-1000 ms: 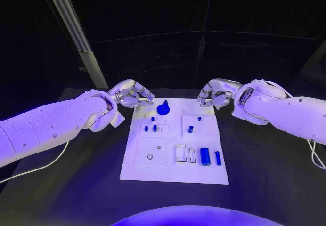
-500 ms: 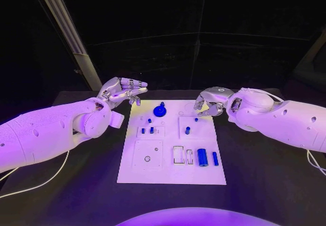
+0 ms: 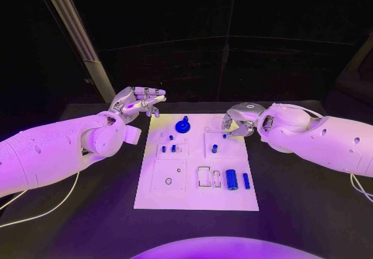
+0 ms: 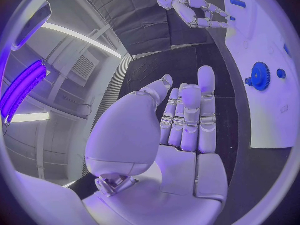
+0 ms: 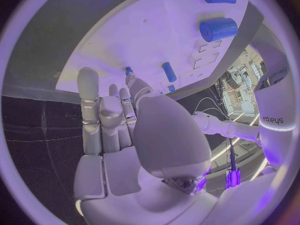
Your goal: Assemble the parts on the task board
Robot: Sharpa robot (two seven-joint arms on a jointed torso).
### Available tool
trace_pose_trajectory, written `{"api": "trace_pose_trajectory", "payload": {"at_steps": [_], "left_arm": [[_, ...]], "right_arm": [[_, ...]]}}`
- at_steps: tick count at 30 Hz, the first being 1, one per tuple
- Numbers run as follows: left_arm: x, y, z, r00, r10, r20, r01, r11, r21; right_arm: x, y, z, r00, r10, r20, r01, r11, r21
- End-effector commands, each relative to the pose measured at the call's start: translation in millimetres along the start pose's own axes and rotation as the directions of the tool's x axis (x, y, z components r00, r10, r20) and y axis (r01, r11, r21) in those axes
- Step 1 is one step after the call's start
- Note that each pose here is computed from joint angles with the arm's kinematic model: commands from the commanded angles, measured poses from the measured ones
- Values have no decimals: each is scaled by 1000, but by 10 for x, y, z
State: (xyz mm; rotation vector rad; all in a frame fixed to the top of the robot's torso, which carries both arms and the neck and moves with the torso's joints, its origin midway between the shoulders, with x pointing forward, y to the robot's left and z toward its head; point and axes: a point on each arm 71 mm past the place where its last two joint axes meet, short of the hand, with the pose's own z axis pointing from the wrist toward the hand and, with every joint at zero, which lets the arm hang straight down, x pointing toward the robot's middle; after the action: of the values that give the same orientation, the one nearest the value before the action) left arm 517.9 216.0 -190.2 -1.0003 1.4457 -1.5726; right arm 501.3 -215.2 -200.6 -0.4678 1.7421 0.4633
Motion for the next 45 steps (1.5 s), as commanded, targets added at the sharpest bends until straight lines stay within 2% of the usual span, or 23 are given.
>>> {"api": "trace_pose_trajectory", "payload": {"at_steps": [1,28,36,45], "left_arm": [[-7,-22,1,1000,-24,1,24,1000,21],[-33,-5,1,1000,-19,12,19,1000,9],[-43,-1,1,1000,-17,15,17,1000,5],[-51,2,1,1000,-16,17,16,1000,0]], "right_arm": [[21,28,7,999,-20,-30,20,1000,-11],[159,89,60,995,-24,-93,22,1000,-17],[160,93,68,996,-31,-80,30,999,-13],[132,113,76,998,-48,-41,48,999,-9]]}}
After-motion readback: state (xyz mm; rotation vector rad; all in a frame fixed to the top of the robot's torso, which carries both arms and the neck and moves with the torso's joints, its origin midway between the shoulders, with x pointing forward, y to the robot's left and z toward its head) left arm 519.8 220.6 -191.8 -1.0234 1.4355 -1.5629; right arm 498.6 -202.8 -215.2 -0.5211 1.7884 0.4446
